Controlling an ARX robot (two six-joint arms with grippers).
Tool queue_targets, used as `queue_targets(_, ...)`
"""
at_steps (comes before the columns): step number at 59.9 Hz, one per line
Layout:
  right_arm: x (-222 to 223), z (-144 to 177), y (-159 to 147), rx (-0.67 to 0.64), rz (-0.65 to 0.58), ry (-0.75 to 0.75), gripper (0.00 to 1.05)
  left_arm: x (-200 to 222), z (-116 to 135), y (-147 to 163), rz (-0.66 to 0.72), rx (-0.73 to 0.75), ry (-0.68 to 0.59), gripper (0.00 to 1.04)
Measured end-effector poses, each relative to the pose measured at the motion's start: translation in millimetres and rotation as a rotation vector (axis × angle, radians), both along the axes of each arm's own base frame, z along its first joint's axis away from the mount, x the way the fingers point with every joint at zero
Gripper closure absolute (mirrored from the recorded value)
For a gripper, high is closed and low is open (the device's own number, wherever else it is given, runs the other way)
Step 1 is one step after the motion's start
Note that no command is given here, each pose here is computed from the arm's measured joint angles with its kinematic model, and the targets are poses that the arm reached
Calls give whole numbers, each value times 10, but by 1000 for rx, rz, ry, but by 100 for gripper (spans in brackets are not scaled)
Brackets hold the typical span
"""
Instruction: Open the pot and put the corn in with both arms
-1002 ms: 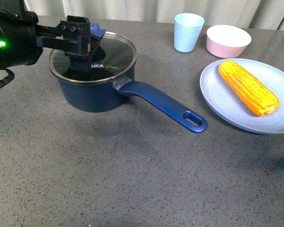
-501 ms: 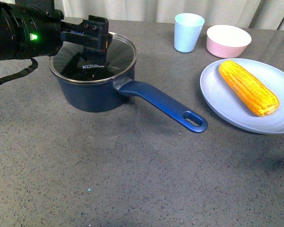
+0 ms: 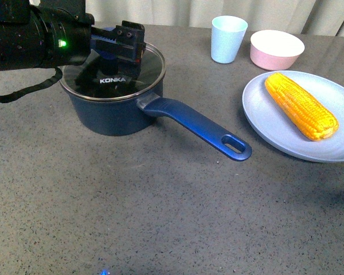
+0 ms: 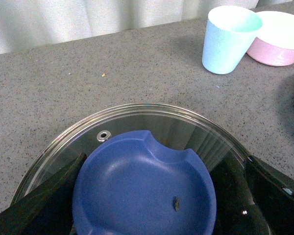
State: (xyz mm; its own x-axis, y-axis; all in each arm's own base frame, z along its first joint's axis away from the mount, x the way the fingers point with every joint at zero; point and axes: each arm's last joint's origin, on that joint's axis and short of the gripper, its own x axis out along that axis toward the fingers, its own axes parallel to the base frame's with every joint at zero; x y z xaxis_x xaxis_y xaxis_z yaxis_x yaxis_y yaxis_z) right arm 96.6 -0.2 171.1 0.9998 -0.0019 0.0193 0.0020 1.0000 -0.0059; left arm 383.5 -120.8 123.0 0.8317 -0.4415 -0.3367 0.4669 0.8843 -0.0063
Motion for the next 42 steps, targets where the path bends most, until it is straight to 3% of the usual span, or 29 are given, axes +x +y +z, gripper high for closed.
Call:
queue_targets(27, 0, 0, 0, 0, 0, 0, 9, 101, -17, -28, 12, 11, 6, 9)
queue_targets(33, 0, 0, 0, 0, 0, 0, 9, 116, -1, -30, 18, 13, 2, 21)
queue_targets(40, 0, 0, 0, 0, 0, 0, 9, 125, 4, -21, 31, 20, 0, 44)
queue_targets(42, 0, 0, 0, 0, 0, 0, 9, 126, 4, -20, 31, 24, 0, 45)
